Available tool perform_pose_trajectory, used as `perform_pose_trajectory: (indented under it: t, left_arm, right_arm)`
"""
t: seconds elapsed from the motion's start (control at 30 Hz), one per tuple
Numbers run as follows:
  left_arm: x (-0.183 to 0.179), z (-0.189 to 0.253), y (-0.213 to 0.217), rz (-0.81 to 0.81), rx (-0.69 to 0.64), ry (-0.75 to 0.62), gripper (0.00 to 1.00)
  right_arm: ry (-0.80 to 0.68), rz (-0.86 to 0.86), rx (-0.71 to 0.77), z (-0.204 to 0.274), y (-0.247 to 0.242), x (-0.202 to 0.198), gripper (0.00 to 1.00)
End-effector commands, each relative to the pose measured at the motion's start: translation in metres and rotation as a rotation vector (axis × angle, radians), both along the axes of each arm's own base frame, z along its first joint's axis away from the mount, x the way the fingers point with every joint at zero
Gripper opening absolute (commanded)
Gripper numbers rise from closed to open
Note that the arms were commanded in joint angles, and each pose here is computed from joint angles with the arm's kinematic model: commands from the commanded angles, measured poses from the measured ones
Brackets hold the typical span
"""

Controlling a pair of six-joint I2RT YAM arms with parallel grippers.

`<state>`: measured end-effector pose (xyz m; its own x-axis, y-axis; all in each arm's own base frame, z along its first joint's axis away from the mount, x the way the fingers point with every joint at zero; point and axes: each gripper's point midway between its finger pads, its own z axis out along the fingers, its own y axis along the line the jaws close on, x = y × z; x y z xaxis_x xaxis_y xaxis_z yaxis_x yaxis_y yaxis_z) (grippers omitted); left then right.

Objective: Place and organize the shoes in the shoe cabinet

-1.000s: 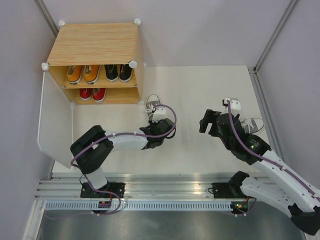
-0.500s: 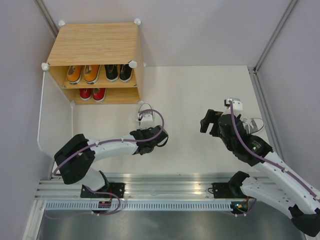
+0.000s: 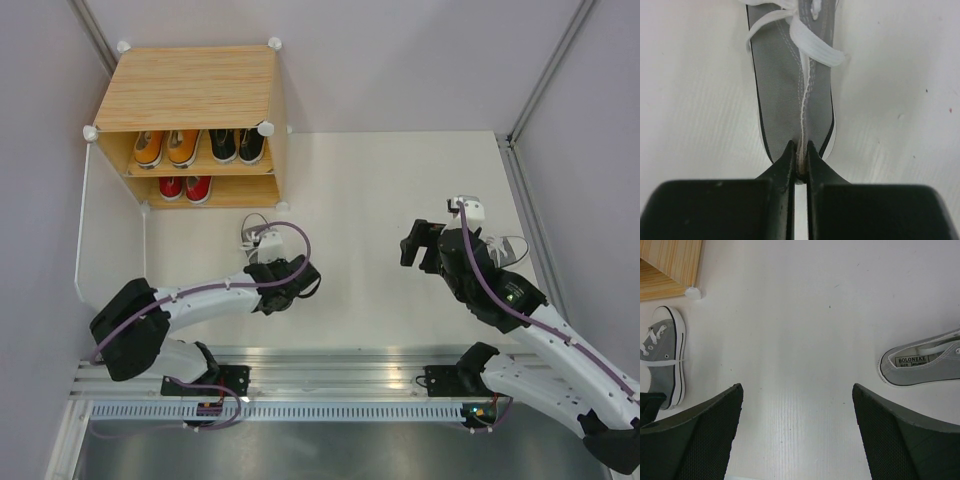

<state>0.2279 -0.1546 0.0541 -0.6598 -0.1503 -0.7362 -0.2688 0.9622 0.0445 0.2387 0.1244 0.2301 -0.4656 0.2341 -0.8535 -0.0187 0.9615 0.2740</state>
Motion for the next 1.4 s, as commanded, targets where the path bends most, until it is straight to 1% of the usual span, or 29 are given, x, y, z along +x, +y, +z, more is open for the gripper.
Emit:
perform_pose_trajectory:
  t: [0.0, 0.03, 0.07, 0.1, 0.13, 0.17, 0.2, 0.23, 0.3, 0.37, 0.43, 0.63, 0.67, 0.7, 0.8, 0.83, 1.0, 1.03, 1.07, 1.13, 1.27, 1.37]
  left_arm:
    - [0.032, 0.038, 0.033, 0.065, 0.114, -0.136, 0.02]
    - [0.034, 0.039, 0.037, 0.045, 0.134, -0.131, 0.02]
    - [0.041, 0.042, 0.034, 0.042, 0.1, -0.155, 0.02]
    - [0.046, 0.046, 0.044, 0.036, 0.113, -0.157, 0.02]
    - [0.05, 0.048, 0.046, 0.022, 0.11, -0.167, 0.02]
    - [0.054, 0.051, 0.046, 0.009, 0.099, -0.184, 0.02]
    - [0.065, 0.059, 0.045, 0.014, 0.071, -0.235, 0.02]
    - [0.065, 0.057, 0.05, -0.013, 0.105, -0.231, 0.02]
    - [0.072, 0.067, 0.055, -0.007, 0.098, -0.267, 0.02]
    - [0.074, 0.073, 0.061, -0.009, 0.151, -0.281, 0.02]
    - [0.079, 0.082, 0.061, -0.021, 0.172, -0.303, 0.02]
    - [0.096, 0.095, 0.068, -0.049, 0.19, -0.36, 0.02]
    - [0.098, 0.093, 0.068, -0.065, 0.186, -0.352, 0.02]
    - [0.102, 0.091, 0.077, -0.053, 0.188, -0.338, 0.02]
    - [0.116, 0.095, 0.082, -0.078, 0.175, -0.352, 0.02]
    - [0.119, 0.092, 0.082, -0.105, 0.196, -0.338, 0.02]
    - [0.137, 0.088, 0.077, -0.195, 0.164, -0.342, 0.02]
    - [0.139, 0.087, 0.078, -0.216, 0.172, -0.339, 0.02]
    - [0.141, 0.082, 0.073, -0.252, 0.152, -0.328, 0.02]
    - [0.144, 0.078, 0.072, -0.274, 0.14, -0.315, 0.02]
    - [0.15, 0.076, 0.08, -0.255, 0.173, -0.312, 0.02]
    - [0.164, 0.083, 0.09, -0.249, 0.162, -0.328, 0.02]
  right_arm:
    - [-0.036, 0.02, 0.021, 0.01, 0.004, 0.002, 0.93]
    - [-0.038, 0.022, 0.022, 0.011, 0.004, 0.001, 0.93]
    - [-0.042, 0.019, 0.024, 0.012, 0.003, 0.0, 0.93]
    - [-0.045, 0.017, 0.024, 0.014, 0.001, 0.0, 0.93]
    - [-0.045, 0.017, 0.024, 0.014, 0.001, -0.001, 0.93]
    - [-0.047, 0.017, 0.017, 0.015, -0.001, -0.002, 0.93]
    - [-0.051, 0.012, 0.014, 0.017, -0.002, -0.002, 0.93]
    - [-0.051, 0.008, 0.011, 0.017, -0.004, -0.002, 0.93]
    - [-0.051, 0.004, 0.009, 0.017, -0.006, -0.003, 0.93]
    - [-0.049, 0.003, 0.011, 0.016, -0.006, -0.003, 0.93]
    - [-0.049, 0.003, 0.014, 0.017, -0.005, -0.003, 0.93]
    - [-0.055, -0.004, 0.015, 0.019, -0.006, -0.002, 0.93]
    - [-0.052, -0.005, 0.012, 0.019, -0.007, -0.002, 0.93]
    - [-0.053, -0.007, 0.012, 0.02, -0.007, -0.003, 0.93]
    - [-0.064, -0.02, 0.009, 0.023, -0.01, -0.002, 0.93]
    - [-0.065, -0.025, 0.007, 0.024, -0.012, -0.003, 0.93]
    - [-0.065, -0.036, 0.022, 0.023, -0.014, -0.005, 0.93]
    - [-0.064, -0.033, 0.021, 0.023, -0.014, -0.005, 0.93]
    - [-0.061, -0.036, 0.017, 0.023, -0.015, -0.006, 0.93]
    - [-0.062, -0.041, 0.014, 0.023, -0.016, -0.006, 0.93]
    - [-0.064, -0.049, 0.012, 0.023, -0.019, -0.007, 0.93]
    - [-0.063, -0.046, -0.001, 0.022, -0.019, -0.007, 0.93]
